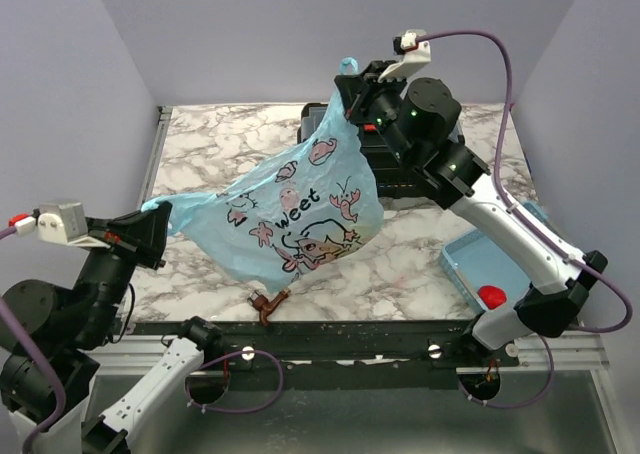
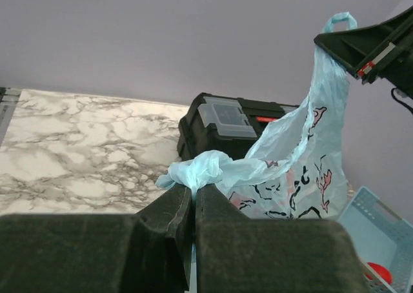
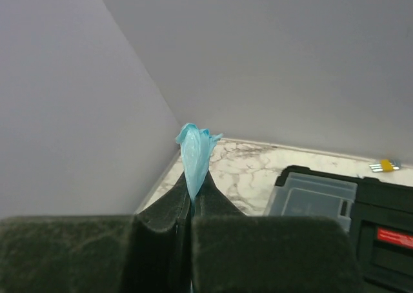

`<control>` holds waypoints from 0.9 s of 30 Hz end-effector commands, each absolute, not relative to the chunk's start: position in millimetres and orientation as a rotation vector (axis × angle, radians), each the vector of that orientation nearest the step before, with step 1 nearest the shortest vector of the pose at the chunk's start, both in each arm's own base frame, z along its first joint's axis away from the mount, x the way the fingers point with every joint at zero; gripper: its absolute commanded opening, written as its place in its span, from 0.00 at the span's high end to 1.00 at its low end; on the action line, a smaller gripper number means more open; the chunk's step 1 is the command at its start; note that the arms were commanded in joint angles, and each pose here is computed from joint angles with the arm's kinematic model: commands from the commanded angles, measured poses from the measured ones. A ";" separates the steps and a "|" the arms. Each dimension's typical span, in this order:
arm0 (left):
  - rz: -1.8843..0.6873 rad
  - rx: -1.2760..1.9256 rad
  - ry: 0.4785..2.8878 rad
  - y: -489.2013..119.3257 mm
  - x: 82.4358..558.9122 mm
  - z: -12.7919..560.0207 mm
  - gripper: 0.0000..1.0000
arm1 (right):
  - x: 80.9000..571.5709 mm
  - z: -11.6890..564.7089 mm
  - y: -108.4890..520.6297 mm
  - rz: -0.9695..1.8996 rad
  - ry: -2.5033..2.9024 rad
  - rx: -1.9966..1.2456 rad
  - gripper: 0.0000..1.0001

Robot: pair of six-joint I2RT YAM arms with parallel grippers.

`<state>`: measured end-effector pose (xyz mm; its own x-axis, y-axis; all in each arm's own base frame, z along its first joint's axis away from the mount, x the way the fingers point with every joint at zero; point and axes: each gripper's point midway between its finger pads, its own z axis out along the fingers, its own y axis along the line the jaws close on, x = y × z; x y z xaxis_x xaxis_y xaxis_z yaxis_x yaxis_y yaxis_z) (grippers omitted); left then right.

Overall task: Take the fake fruits out of the plastic bag
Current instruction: Adjust the plastic bag at the center of the board.

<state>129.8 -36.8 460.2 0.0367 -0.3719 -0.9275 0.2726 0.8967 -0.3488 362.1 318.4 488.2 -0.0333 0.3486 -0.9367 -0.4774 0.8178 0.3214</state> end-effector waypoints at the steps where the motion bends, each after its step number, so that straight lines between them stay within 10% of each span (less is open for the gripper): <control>1: -0.355 -0.136 1.424 -22.3 154.1 459.8 1.00 | 389.2 467.4 380.6 0.779 1.480 -0.185 0.99; 12: -0.329 -0.113 1.452 -28.6 166.9 474.9 1.00 | 429.0 504.1 467.6 1.017 1.313 -0.224 0.99; 18: -0.586 -0.084 1.615 -63.6 143.7 401.7 1.00 | 428.3 434.7 466.8 0.973 1.466 -0.261 0.94; 27: -0.946 0.128 1.887 -129.8 109.0 287.7 1.00 | 408.8 331.9 422.3 0.738 1.837 -0.285 0.28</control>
